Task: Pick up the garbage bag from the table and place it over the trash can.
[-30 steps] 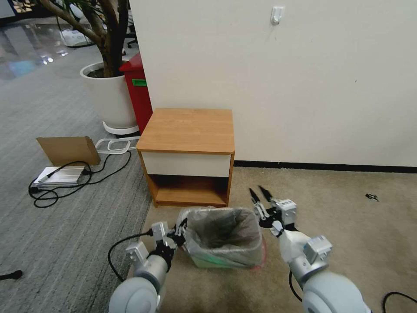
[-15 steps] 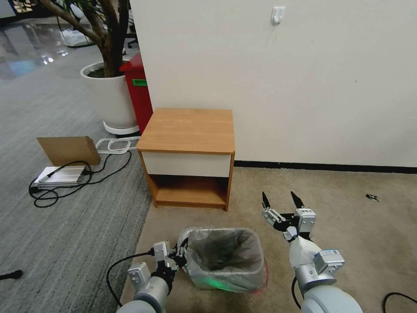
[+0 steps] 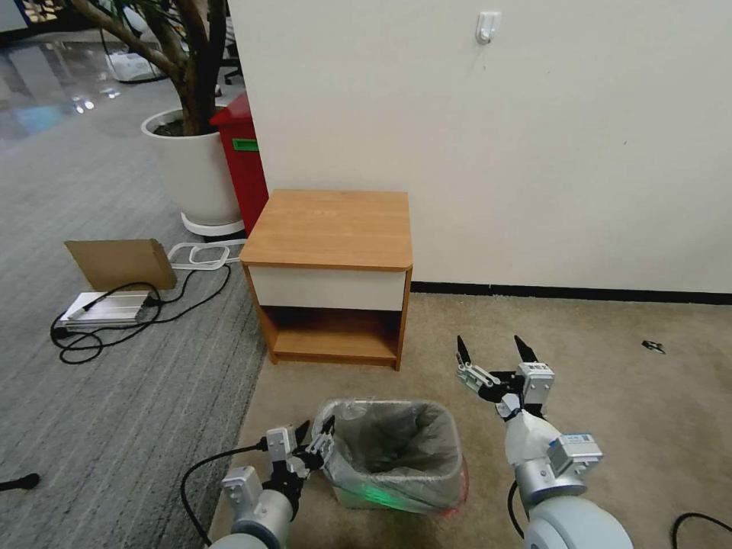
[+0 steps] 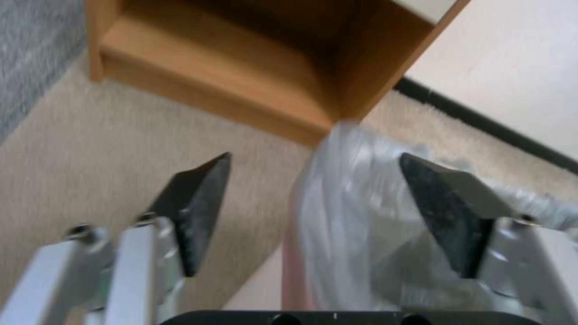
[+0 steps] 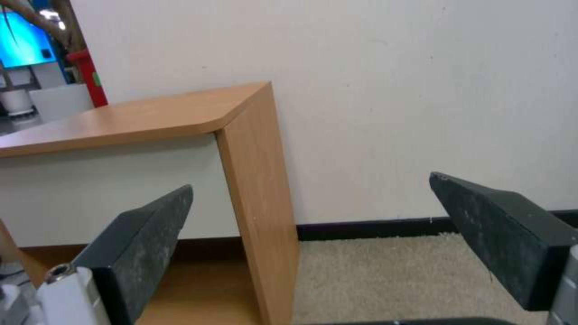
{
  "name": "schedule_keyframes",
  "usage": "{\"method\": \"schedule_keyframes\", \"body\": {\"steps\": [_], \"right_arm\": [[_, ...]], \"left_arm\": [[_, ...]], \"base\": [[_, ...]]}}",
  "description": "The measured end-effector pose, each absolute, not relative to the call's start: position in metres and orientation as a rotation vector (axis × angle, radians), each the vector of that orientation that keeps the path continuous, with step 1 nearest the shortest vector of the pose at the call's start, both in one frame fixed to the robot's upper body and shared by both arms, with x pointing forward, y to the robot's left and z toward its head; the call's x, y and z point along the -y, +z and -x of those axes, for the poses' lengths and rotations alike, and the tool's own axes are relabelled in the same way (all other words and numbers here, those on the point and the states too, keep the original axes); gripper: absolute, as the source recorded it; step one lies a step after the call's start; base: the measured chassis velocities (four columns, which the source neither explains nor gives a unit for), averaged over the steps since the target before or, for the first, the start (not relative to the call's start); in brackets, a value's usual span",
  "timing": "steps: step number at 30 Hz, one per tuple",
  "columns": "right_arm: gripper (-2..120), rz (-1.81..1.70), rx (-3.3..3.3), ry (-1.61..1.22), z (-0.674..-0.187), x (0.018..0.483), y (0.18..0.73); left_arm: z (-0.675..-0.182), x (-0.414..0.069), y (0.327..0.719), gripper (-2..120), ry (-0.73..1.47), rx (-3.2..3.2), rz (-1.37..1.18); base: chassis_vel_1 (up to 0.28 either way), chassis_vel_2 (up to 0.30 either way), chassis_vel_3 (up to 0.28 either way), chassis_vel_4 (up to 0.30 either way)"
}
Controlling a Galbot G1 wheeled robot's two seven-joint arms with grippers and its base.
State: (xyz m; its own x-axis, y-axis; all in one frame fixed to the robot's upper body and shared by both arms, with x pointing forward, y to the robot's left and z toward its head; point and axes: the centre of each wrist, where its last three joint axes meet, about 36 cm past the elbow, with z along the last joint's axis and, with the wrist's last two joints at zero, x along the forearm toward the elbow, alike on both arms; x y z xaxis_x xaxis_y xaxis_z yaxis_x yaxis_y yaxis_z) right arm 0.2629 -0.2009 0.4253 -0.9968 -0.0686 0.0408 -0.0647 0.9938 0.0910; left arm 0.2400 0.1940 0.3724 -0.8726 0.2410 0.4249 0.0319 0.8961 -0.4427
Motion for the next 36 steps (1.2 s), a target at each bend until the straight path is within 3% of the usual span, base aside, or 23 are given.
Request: {"method": "schedule_keyframes", "body": {"steps": [6, 9, 12, 15, 21, 28, 36], "right_arm": [[100, -0.093, 3.085, -0.173, -0.256, 0.205, 0.424], [100, -0.097, 3.099, -0.171, -0.248, 0.212, 0.42], [100, -0.079, 3.101, -0.173, -0.239, 0.219, 0.417], [100, -0.049, 3.108, -0.177, -0.233, 0.227, 0.411], [100, -0.005, 3.108, -0.182, -0.233, 0.235, 0.4], [100, 0.039, 3.108, -0.193, -0.234, 0.237, 0.387], [100, 0.067, 3.109, -0.159, -0.232, 0.237, 0.379]], "left_arm": [[-0.242, -0.213, 0.401, 97, 0.603, 2.689, 0.211], [-0.239, -0.231, 0.422, 100, 0.555, 2.786, 0.186], [-0.236, -0.26, 0.439, 100, 0.4, 2.888, 0.208], [-0.239, -0.3, 0.449, 100, 0.093, 2.995, 0.272], [-0.235, -0.344, 0.427, 100, -0.316, 2.961, 0.387], [-0.212, -0.331, 0.399, 100, -0.233, 2.919, 0.313], [-0.21, -0.324, 0.394, 100, -0.194, 2.917, 0.282]], "base": [[0.0, 0.0, 0.0, 0.0], [0.0, 0.0, 0.0, 0.0], [0.0, 0.0, 0.0, 0.0], [0.0, 0.0, 0.0, 0.0], [0.0, 0.0, 0.0, 0.0], [0.0, 0.0, 0.0, 0.0], [0.0, 0.0, 0.0, 0.0]]}}
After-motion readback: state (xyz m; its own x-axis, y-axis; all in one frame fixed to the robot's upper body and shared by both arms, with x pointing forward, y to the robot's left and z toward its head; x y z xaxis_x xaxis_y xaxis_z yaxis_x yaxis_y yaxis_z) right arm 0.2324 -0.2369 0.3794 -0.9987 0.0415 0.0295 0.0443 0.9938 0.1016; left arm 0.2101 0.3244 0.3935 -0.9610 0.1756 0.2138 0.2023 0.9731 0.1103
